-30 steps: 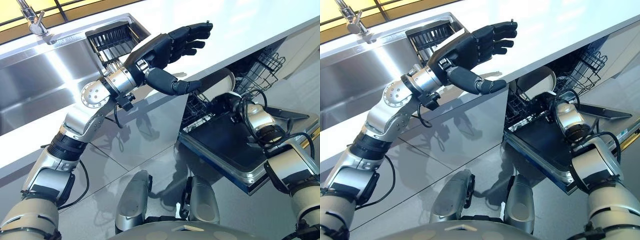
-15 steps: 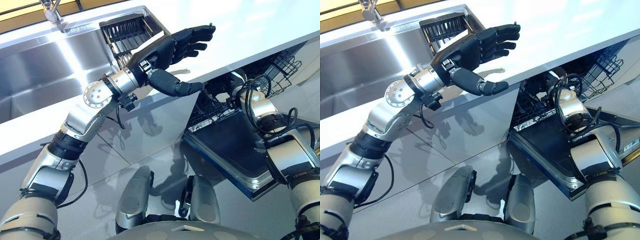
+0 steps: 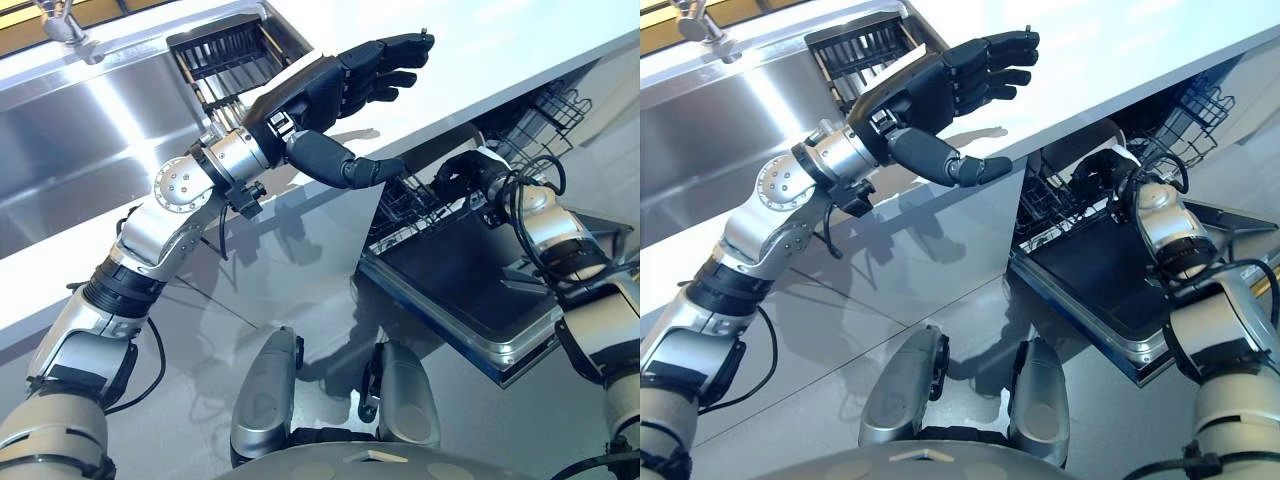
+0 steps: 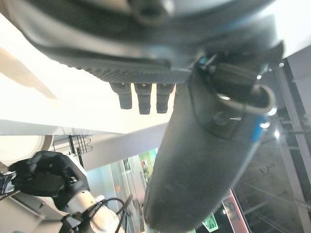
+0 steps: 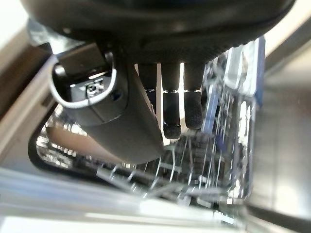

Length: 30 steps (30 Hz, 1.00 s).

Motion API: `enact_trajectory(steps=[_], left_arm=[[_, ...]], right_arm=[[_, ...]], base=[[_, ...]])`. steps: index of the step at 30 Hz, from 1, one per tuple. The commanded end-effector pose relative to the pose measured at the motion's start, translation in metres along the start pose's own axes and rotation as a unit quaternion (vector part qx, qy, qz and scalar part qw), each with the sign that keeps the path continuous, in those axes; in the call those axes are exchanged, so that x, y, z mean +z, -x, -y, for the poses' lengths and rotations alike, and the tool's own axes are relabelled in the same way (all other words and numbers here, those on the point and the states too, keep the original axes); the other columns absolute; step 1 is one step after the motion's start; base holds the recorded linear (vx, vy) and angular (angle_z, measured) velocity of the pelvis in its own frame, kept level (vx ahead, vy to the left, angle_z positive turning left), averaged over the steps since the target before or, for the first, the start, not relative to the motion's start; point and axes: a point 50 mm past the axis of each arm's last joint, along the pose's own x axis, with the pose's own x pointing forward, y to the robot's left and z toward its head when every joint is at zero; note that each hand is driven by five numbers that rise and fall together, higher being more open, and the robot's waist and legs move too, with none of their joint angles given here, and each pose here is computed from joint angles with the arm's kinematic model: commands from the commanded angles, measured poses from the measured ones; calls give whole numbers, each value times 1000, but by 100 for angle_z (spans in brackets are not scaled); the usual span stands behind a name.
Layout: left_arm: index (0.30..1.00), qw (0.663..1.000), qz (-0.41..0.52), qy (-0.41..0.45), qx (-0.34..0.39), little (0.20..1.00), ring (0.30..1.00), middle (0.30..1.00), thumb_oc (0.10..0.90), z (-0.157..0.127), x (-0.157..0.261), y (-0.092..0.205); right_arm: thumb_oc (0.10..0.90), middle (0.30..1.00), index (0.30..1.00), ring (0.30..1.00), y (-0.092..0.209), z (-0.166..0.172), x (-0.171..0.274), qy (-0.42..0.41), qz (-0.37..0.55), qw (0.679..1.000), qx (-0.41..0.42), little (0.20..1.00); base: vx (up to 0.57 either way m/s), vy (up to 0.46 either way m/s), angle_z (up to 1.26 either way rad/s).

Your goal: Pick up plates and place into dishwasher.

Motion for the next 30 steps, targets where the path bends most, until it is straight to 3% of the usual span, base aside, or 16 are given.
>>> enact_trajectory(steps=[1,6,11,16,20,21,22,23,30], left_arm=[[900,991,131,0,32,900,900,900,800,-4,36,9],[900,990,133,-3,35,900,900,900,800,-4,35,11],[900,990,134,-3,37,900,900,900,800,-3,35,9],[900,992,123,4,28,900,900,900,800,-2,34,8],[900,994,102,22,13,900,900,900,800,-2,24,15],[900,995,97,29,8,900,900,900,800,0,20,18],[900,995,95,32,6,900,900,900,800,1,19,20],[900,995,93,37,4,900,900,900,800,3,17,23],[900,993,98,60,13,900,900,900,800,8,13,35]], right_arm=[[100,300,300,300,14,26,12,29,73,991,-112,200],[100,300,300,300,27,26,-2,52,80,982,-164,200],[100,300,300,300,29,14,-21,56,42,989,-129,200],[100,300,300,300,29,6,-37,11,9,992,-127,200],[114,312,312,312,40,8,-60,-57,-4,981,-187,214],[364,526,526,526,46,11,-72,-58,-18,976,-207,464],[407,564,564,564,50,12,-79,-62,-24,974,-217,507],[800,900,900,900,58,15,-89,-71,-34,968,-237,900],[800,900,900,900,102,22,-144,-104,-120,943,-292,900]], base=[[-13,36,-20],[-1,36,-20],[-2,29,-13],[0,0,0],[0,0,0],[0,0,0],[20,-25,-4],[22,-30,-9],[-5,-22,-16]])
